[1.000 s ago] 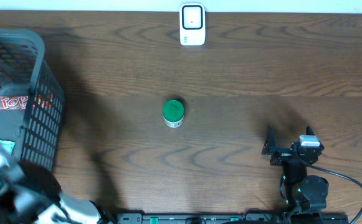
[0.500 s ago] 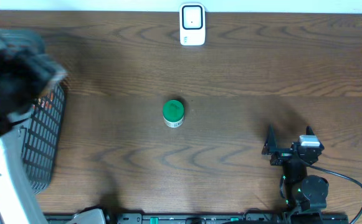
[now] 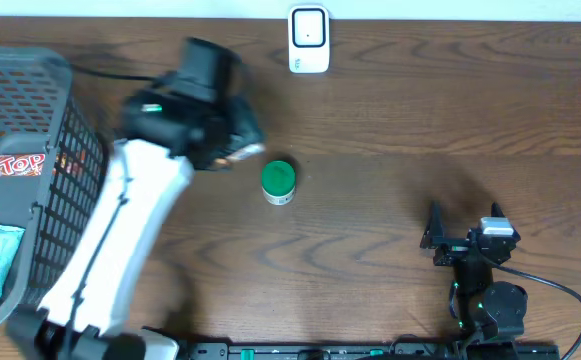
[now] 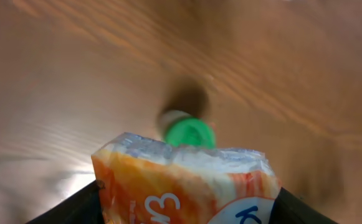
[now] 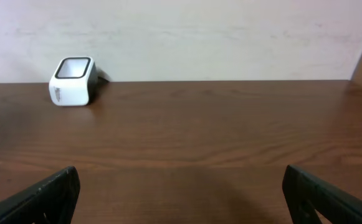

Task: Scan the item barcode

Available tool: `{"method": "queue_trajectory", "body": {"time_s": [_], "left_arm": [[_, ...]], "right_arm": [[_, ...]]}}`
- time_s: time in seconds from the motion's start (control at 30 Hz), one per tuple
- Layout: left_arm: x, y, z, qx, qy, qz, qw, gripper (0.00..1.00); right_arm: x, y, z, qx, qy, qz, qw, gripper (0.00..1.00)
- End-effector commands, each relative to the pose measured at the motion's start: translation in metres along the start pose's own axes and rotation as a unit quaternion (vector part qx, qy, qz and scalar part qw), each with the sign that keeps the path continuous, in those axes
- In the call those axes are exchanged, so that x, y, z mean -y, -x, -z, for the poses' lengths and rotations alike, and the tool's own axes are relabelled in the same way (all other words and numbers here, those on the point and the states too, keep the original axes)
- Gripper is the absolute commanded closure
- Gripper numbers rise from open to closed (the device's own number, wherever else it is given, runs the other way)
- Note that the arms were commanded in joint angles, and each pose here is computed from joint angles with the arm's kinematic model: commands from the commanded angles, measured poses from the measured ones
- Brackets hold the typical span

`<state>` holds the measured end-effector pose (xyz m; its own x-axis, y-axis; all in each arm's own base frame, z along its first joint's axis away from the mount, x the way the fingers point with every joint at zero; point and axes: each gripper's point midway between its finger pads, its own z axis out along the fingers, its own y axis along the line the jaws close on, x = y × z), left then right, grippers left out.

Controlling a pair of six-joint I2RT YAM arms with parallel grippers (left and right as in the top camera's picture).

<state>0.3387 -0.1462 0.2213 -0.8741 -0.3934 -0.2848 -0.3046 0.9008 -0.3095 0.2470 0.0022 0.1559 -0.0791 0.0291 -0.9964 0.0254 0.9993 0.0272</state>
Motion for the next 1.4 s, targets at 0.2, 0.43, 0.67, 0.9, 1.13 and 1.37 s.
{"method": "queue_trajectory", "body": {"time_s": [0.2, 0.43, 0.67, 0.9, 1.13, 1.37], "left_arm": [[0.078, -0.07, -0.067, -0.032, -0.006, -0.111, 0.993, 0.32], [0.072, -0.107, -0.133, -0.045, 0.083, -0.121, 0.988, 0.32], [0.062, -0.141, -0.195, -0.079, 0.129, -0.143, 0.978, 0.32], [0.079, -0.123, -0.185, -0.057, 0.101, -0.171, 0.979, 0.15], [0.128, -0.044, -0.047, 0.035, -0.013, -0.272, 0.962, 0.01], [0.043, 0.055, 0.137, 0.231, -0.004, -0.184, 0.955, 0.02]], "right_arm": [[-0.001, -0.001, 0.0, -0.001, 0.002, 0.008, 1.0, 0.01], [-0.001, -0.001, 0.0, -0.001, 0.002, 0.008, 1.0, 0.01], [-0.001, -0.001, 0.0, -0.001, 0.002, 0.008, 1.0, 0.01], [-0.001, -0.001, 0.0, -0.001, 0.002, 0.008, 1.0, 0.01], [-0.001, -0.001, 0.0, -0.001, 0.002, 0.008, 1.0, 0.01], [-0.001, -0.001, 0.0, -0.001, 0.002, 0.008, 1.0, 0.01]]}}
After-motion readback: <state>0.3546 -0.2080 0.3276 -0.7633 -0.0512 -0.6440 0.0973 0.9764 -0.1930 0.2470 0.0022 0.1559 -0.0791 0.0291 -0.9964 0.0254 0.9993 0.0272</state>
